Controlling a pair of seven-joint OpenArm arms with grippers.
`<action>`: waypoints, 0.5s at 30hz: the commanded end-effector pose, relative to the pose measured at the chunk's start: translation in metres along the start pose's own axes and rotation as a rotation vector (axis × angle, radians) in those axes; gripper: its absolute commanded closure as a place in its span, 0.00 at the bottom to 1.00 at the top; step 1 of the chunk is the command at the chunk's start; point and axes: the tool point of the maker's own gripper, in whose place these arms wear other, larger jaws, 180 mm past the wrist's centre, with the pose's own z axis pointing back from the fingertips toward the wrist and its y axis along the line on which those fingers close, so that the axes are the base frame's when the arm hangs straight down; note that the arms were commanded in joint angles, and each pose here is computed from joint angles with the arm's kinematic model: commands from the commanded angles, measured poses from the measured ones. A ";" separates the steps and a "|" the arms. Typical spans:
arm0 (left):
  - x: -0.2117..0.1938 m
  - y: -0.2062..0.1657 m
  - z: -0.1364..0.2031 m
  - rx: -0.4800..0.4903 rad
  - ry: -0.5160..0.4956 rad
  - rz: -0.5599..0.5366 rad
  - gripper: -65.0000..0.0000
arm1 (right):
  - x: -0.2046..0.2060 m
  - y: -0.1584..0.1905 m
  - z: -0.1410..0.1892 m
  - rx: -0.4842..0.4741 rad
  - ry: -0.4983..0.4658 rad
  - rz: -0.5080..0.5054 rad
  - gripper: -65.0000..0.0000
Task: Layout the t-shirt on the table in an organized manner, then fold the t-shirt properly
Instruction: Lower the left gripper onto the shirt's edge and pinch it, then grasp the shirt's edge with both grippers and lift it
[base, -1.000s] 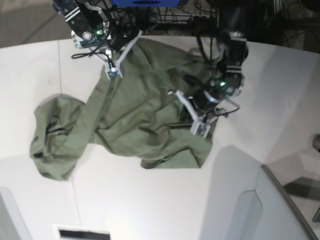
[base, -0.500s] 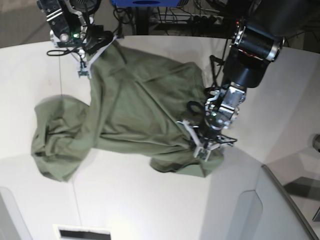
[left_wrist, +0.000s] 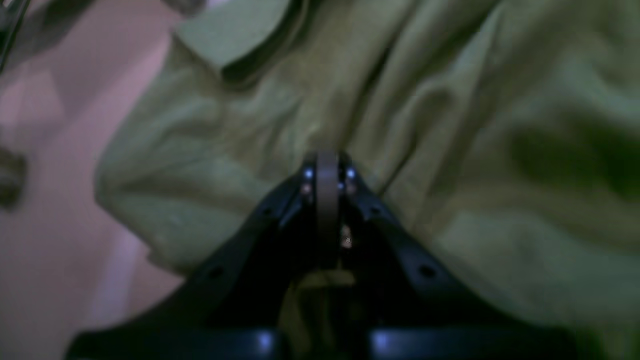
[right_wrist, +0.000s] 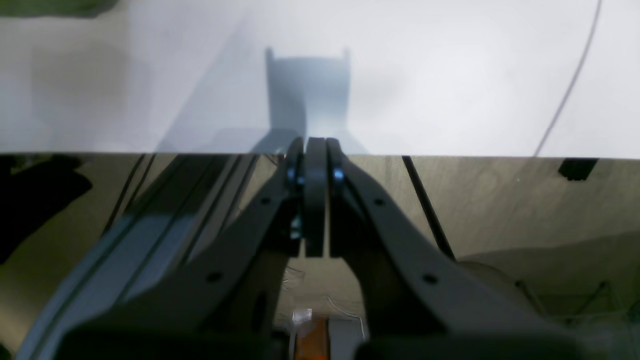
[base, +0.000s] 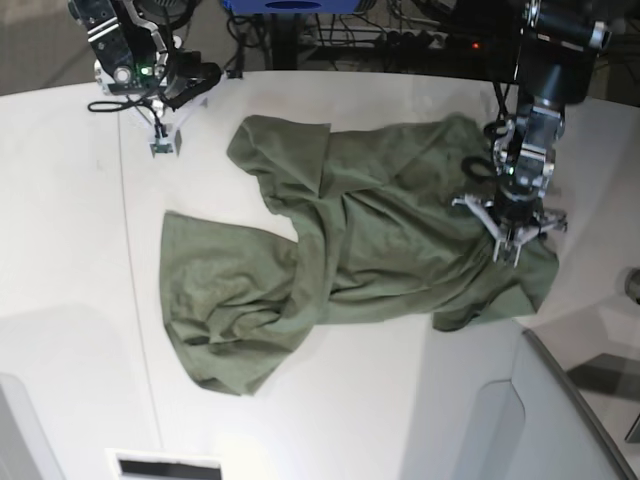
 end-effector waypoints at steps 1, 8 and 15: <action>-0.004 0.005 0.005 0.001 0.039 0.006 1.00 | 0.027 0.002 0.011 0.009 -0.105 0.003 1.00; 0.050 0.023 0.044 0.045 -0.041 0.065 1.00 | 0.097 0.047 0.023 0.117 -0.264 0.220 1.00; 0.062 0.034 0.032 0.071 -0.036 0.080 1.00 | 0.109 0.112 0.036 0.257 -0.284 0.262 0.94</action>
